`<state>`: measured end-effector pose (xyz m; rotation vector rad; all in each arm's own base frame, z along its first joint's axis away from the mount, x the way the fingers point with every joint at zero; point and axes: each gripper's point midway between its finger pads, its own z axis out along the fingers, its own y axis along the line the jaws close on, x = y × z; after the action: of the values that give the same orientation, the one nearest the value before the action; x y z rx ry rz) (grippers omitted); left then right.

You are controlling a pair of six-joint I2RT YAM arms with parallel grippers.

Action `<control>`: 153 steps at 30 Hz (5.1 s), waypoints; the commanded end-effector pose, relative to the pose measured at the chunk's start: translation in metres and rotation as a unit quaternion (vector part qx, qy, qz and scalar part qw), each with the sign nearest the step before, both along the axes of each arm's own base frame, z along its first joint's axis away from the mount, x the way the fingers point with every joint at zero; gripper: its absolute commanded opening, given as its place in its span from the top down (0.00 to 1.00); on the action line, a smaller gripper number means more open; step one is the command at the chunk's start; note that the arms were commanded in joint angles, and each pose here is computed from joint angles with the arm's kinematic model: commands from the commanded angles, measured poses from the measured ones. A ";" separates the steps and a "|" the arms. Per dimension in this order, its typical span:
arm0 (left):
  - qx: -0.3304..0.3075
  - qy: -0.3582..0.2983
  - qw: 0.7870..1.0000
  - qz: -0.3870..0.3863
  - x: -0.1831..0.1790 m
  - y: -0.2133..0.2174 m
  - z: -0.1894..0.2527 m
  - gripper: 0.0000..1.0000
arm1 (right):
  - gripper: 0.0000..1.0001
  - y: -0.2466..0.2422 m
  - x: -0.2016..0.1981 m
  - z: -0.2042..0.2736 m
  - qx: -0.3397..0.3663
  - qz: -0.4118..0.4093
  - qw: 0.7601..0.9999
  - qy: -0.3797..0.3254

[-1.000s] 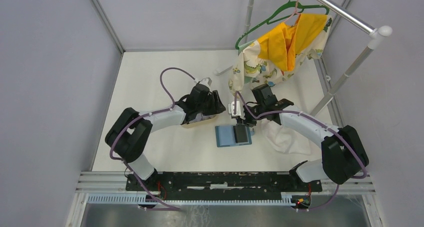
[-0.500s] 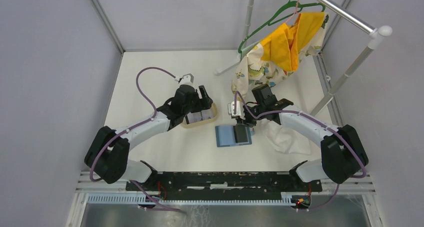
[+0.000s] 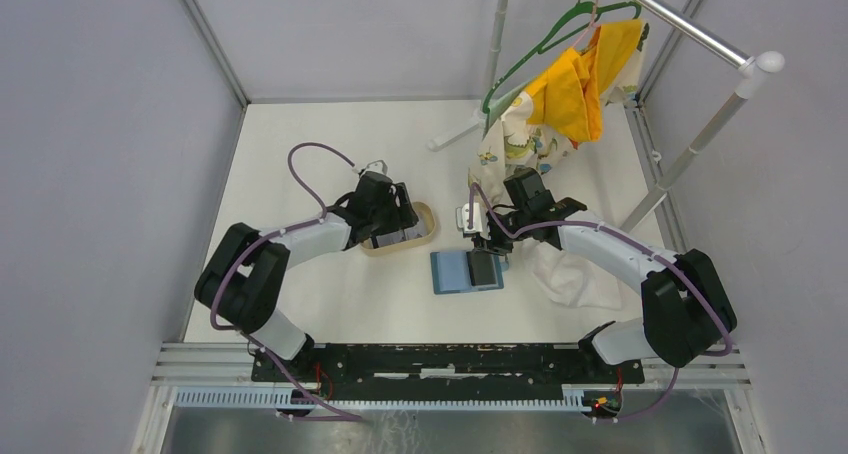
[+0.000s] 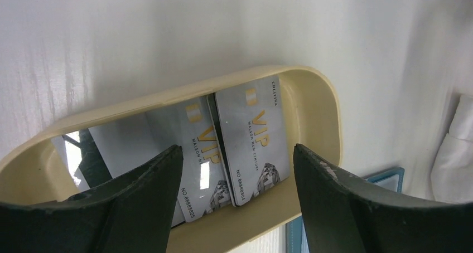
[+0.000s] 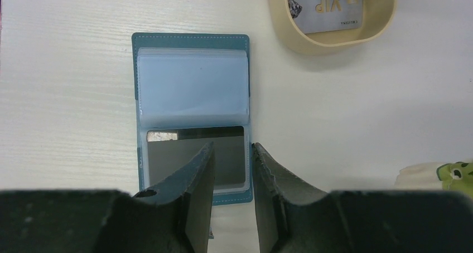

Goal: Put the credit cards into the card holder
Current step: Pick up the credit card from the storage box.

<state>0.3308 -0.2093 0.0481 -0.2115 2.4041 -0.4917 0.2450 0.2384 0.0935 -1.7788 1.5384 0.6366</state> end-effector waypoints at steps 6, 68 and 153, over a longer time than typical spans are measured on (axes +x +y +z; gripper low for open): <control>-0.045 0.011 0.999 -0.004 0.013 -0.024 0.005 0.26 | 0.64 0.003 0.000 0.000 0.010 0.002 1.000 0.007; -0.112 0.034 0.990 -0.078 -0.011 -0.082 -0.001 0.57 | 0.64 0.003 -0.001 0.000 0.009 0.005 1.000 0.007; -0.083 -0.048 0.994 -0.054 -0.019 0.013 0.048 0.98 | 0.64 0.006 -0.008 0.004 0.023 0.025 0.999 0.008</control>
<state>0.3082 -0.2137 0.0706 -0.2178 2.4038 -0.8309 0.2409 0.2378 0.0888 -1.7881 1.5523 0.6608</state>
